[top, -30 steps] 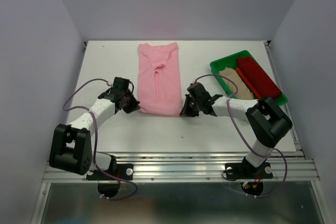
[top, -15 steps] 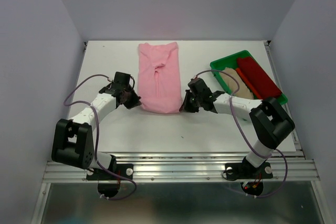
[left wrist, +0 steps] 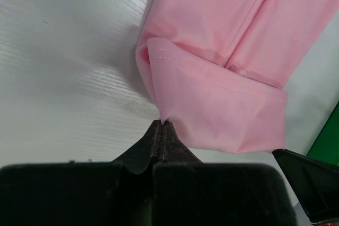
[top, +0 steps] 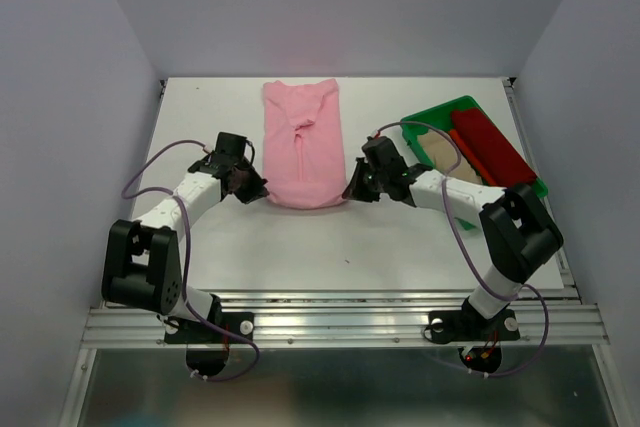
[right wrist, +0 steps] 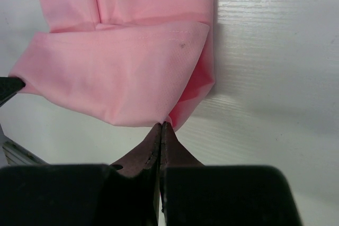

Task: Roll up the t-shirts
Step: Roll the T-shirt to the center of the board.

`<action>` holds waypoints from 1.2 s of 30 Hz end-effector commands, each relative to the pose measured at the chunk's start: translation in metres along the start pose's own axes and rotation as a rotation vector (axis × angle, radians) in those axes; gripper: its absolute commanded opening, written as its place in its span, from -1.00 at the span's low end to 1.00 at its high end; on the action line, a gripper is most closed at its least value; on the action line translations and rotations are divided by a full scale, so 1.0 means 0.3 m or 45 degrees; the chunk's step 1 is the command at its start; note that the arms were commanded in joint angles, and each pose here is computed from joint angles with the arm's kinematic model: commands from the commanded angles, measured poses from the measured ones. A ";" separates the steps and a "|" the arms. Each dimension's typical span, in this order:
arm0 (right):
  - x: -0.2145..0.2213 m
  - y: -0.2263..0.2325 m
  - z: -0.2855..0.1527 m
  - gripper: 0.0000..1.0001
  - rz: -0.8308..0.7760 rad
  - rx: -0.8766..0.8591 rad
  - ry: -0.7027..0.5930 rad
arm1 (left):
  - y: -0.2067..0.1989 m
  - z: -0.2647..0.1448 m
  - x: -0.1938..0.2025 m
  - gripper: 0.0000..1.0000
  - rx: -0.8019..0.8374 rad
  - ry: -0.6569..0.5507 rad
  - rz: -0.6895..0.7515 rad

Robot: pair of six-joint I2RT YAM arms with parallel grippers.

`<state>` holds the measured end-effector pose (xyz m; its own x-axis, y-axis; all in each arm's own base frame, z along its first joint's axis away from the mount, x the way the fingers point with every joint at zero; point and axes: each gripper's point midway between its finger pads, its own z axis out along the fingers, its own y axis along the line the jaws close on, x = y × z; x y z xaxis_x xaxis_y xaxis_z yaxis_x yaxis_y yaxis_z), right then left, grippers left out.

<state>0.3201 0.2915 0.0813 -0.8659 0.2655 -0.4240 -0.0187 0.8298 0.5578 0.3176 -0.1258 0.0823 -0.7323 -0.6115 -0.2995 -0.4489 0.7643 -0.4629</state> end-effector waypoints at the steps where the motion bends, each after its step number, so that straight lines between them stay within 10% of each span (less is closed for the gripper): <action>1: -0.102 0.039 -0.032 -0.99 -0.011 -0.028 -0.099 | -0.052 -0.013 -0.048 -1.00 0.050 -0.034 -0.016; 29: -0.031 -0.015 -0.014 -0.93 0.015 -0.037 -0.002 | 0.029 0.011 0.085 -1.00 0.078 0.128 0.007; 33: 0.013 -0.035 -0.008 -0.22 0.013 -0.028 0.033 | 0.066 0.014 0.129 -0.07 0.075 0.162 0.008; 34: 0.012 -0.034 -0.011 -0.17 0.012 -0.030 0.030 | 0.063 0.012 0.127 0.43 0.084 0.160 0.027; 36: 0.006 -0.036 -0.014 -0.10 0.010 -0.024 0.017 | 0.055 0.000 0.114 0.71 0.089 0.140 0.045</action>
<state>0.3083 0.2729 0.0487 -0.9020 0.2492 -0.3525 0.0293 0.8500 0.5259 0.2766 -0.1314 0.0439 -0.7983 -0.5798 -0.1629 -0.4580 0.7601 -0.4610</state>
